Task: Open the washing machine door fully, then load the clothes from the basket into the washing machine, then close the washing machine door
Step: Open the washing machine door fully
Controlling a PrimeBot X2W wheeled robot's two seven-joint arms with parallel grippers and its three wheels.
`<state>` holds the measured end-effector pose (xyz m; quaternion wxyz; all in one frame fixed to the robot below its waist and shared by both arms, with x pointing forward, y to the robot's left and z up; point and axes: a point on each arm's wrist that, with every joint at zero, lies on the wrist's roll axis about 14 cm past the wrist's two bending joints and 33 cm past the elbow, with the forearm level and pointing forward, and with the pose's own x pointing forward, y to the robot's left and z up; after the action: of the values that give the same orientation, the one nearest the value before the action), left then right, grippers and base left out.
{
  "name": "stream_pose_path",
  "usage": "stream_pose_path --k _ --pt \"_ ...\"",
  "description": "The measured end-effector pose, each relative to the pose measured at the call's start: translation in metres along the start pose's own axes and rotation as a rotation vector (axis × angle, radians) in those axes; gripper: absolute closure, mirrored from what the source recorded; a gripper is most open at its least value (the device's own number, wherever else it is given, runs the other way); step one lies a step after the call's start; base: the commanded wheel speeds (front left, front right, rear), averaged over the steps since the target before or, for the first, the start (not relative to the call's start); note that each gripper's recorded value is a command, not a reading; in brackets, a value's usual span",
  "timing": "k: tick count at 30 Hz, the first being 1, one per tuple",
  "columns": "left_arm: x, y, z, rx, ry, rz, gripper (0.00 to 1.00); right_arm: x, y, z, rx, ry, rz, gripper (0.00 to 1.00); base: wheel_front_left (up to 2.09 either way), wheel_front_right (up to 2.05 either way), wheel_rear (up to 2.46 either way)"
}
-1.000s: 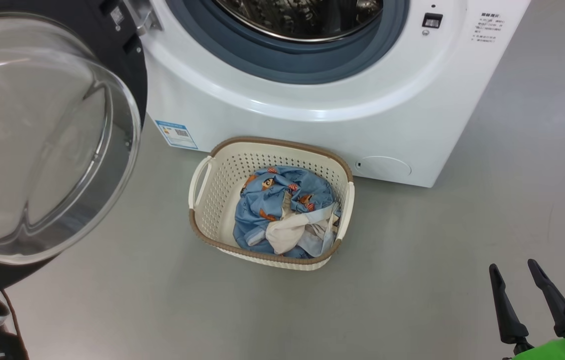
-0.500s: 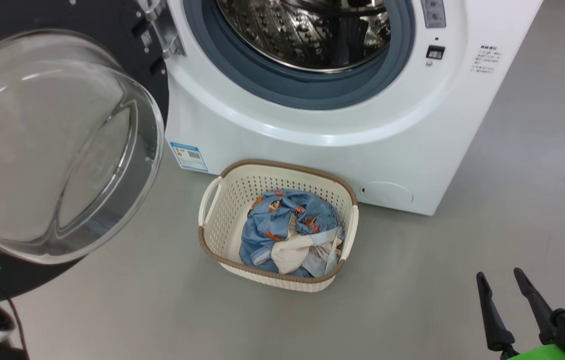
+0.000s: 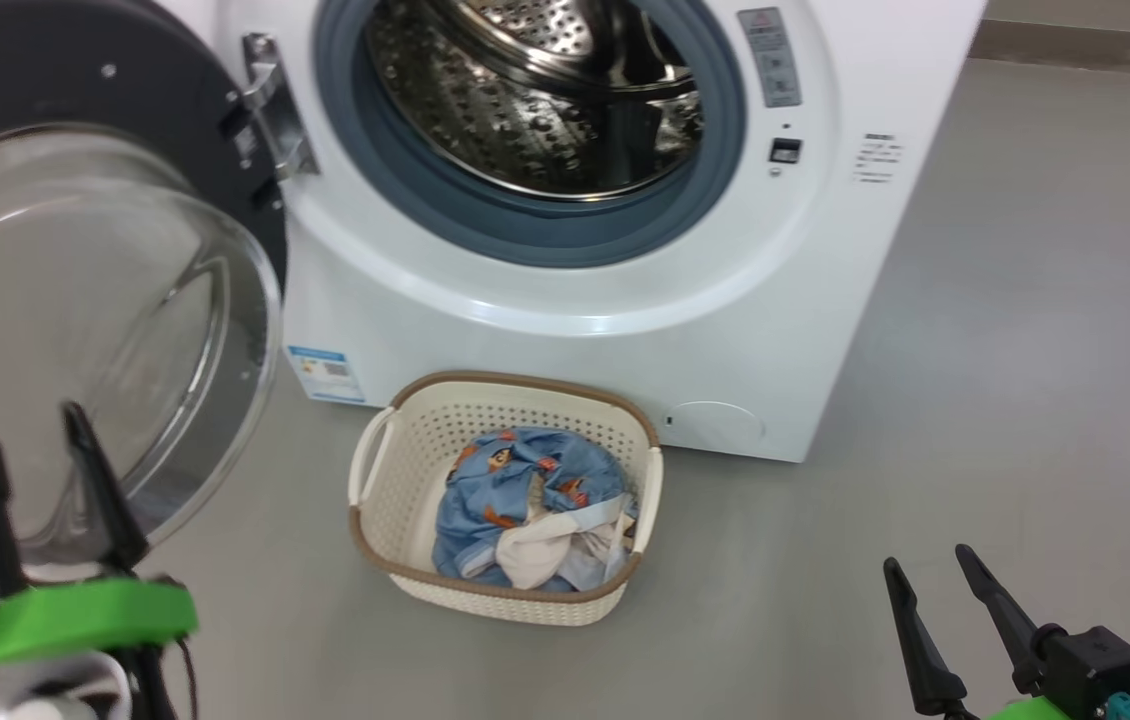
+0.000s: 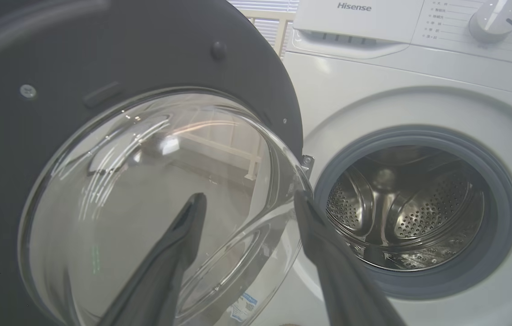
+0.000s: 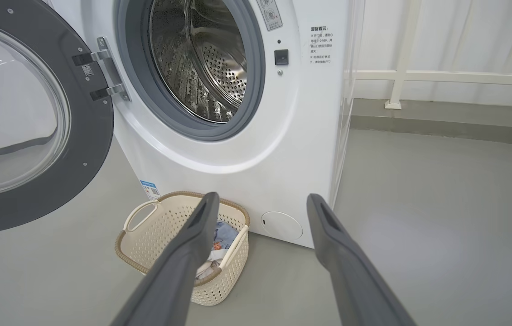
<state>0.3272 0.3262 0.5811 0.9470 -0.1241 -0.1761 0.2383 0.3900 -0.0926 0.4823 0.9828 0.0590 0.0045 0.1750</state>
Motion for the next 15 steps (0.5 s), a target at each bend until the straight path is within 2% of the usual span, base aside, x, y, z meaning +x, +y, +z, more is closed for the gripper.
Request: stream_pose_path --k 8,15 --pt "-0.029 -0.044 -0.049 -0.071 0.16 -0.17 0.0 -0.018 -0.021 0.013 -0.015 -0.037 -0.075 0.0 0.0 0.0 0.0" --pt "-0.058 -0.062 -0.095 0.007 0.312 -0.269 0.0 -0.04 -0.046 0.02 -0.024 -0.057 -0.17 0.0 0.0 0.0 0.0"
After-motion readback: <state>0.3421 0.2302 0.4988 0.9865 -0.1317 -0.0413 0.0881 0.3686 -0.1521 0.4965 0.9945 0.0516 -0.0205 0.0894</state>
